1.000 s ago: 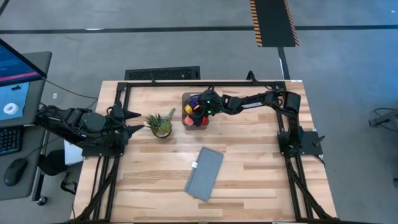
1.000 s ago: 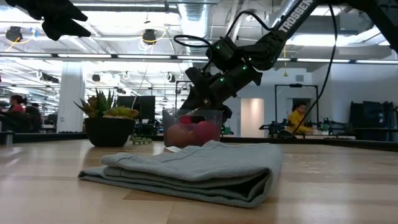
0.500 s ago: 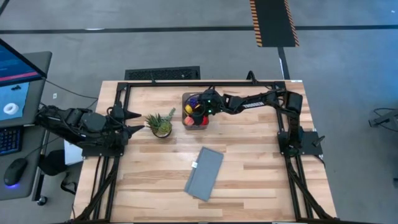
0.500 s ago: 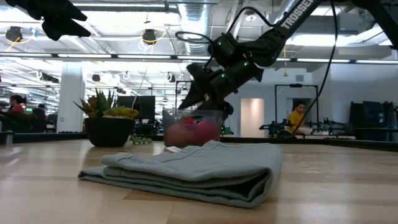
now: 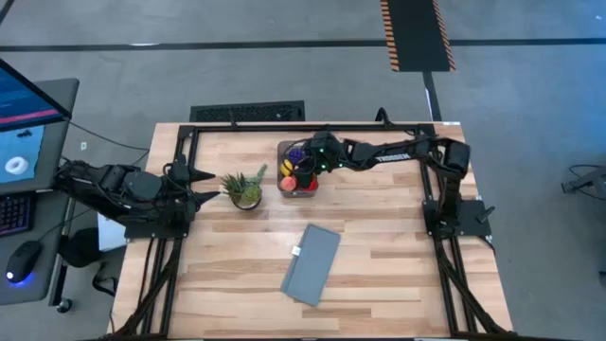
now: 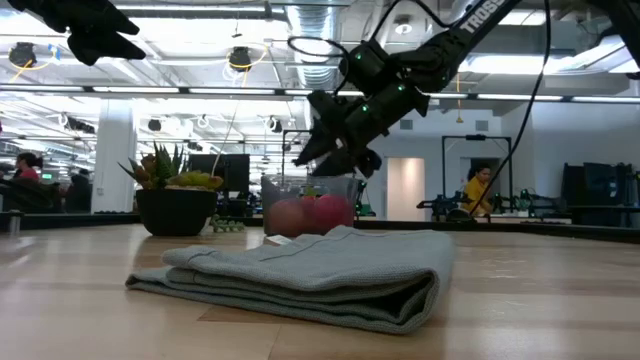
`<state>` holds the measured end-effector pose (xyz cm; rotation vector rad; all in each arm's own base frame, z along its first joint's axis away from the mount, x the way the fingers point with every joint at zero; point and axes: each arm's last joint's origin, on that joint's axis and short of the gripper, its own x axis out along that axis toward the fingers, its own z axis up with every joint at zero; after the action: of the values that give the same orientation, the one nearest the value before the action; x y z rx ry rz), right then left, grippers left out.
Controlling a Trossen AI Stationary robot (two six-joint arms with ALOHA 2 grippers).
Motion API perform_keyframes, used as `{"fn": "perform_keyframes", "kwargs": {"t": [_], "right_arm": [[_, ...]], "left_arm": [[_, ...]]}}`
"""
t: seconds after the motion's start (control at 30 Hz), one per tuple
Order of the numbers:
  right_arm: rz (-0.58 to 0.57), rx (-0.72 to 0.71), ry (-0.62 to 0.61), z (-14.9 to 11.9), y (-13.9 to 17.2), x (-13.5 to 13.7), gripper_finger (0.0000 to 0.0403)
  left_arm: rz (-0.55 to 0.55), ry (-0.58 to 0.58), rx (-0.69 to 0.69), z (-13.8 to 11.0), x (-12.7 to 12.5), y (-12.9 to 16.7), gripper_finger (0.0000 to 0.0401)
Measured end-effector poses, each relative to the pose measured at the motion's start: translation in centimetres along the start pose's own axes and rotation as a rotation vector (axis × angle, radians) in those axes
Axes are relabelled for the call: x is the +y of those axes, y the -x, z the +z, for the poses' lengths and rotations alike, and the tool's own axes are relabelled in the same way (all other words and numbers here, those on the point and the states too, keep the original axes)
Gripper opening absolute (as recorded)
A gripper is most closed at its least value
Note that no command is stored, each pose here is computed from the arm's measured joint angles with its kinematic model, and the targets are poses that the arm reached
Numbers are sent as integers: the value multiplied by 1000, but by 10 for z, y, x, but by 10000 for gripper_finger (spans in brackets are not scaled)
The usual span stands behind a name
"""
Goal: Pick and placing Produce into tupperware
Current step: Return to Home Position
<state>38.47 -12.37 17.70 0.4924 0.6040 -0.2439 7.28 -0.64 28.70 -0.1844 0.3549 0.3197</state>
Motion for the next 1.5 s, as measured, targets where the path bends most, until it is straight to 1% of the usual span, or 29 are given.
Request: {"fn": "perform_keyframes", "kwargs": {"t": [0.17, 0.3, 0.47, 0.7, 0.9, 1.07, 1.27, 1.37, 1.5], "right_arm": [[20, -25, 40, 6, 9, 10, 235], [30, -43, 75, 13, 23, 17, 235], [45, -60, 160, 20, 46, 33, 231], [72, -121, 281, 29, 80, 58, 211], [110, -150, 315, 24, 108, 72, 197], [141, -205, 329, 24, 136, 81, 190], [178, -281, 343, 17, 175, 86, 189], [190, -337, 347, 14, 198, 87, 188], [138, -405, 300, 10, 231, 84, 184]], "left_arm": [[0, -1, -1, 0, 0, 0, 259], [0, -1, -1, 0, 0, 0, 259], [0, -1, -1, 0, 0, 0, 259], [1, -1, -2, 0, 0, 0, 259], [3, 6, -17, 2, 0, 0, 259], [-12, 23, -64, 10, 0, 5, 259], [-25, 91, -170, 20, 5, 18, 259], [-26, 175, -262, 24, 11, 27, 259], [40, 313, -363, 27, 20, 38, 259]]}}
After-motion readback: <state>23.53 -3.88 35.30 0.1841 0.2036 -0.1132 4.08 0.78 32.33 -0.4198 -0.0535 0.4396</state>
